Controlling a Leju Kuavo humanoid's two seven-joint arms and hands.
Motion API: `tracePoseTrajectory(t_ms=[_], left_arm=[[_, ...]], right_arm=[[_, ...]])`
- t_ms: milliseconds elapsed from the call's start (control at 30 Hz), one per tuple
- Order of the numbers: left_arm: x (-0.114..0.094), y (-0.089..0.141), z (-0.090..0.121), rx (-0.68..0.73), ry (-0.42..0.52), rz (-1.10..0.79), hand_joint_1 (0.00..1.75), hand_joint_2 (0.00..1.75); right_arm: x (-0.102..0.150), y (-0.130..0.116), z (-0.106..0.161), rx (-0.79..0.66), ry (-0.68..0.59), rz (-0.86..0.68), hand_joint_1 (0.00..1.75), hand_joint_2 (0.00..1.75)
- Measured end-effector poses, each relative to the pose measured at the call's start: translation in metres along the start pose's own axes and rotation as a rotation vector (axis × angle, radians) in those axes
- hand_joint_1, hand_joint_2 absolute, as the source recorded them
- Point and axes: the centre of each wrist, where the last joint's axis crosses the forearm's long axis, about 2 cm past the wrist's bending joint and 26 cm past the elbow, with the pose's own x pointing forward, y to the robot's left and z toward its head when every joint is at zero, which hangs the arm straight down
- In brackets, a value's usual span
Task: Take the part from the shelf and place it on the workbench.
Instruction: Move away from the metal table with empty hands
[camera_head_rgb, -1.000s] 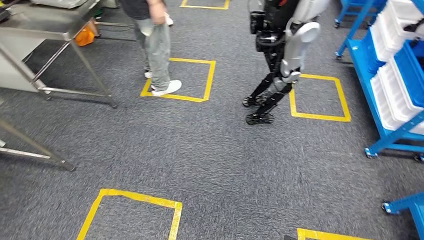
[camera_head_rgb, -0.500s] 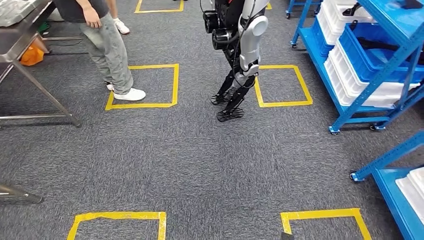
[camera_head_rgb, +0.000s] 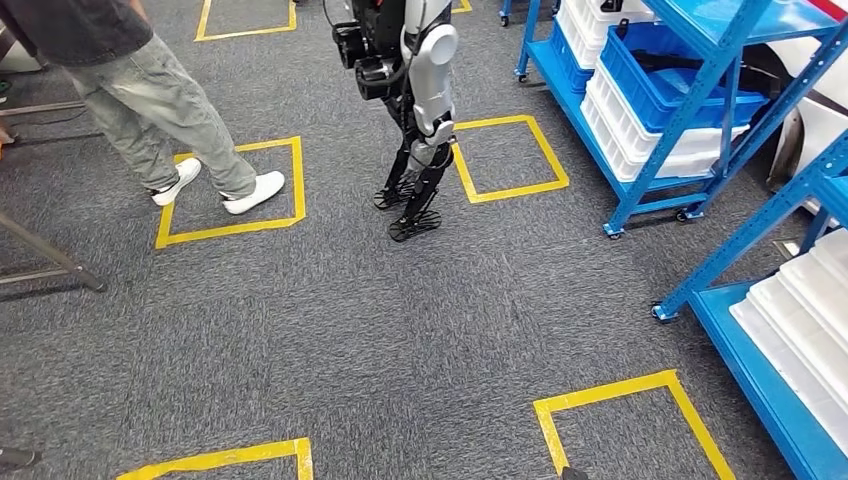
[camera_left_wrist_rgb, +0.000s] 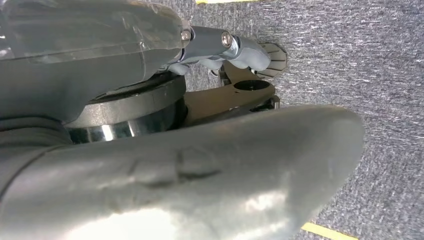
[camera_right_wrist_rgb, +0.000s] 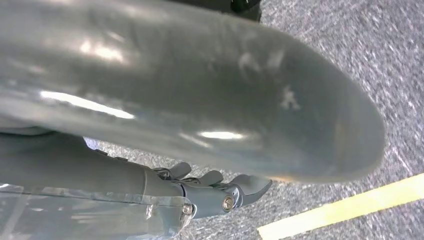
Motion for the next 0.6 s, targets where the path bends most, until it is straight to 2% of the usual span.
tracePoseTrajectory(t_ms=[600], left_arm=[[-0.0008,0.0003,0.0003,-0.009,0.002,-0.006,0.0,0.0]], right_arm=[[-0.0025,-0.001,0.0002,-0.009,0.003,0.018,0.0,0.0]])
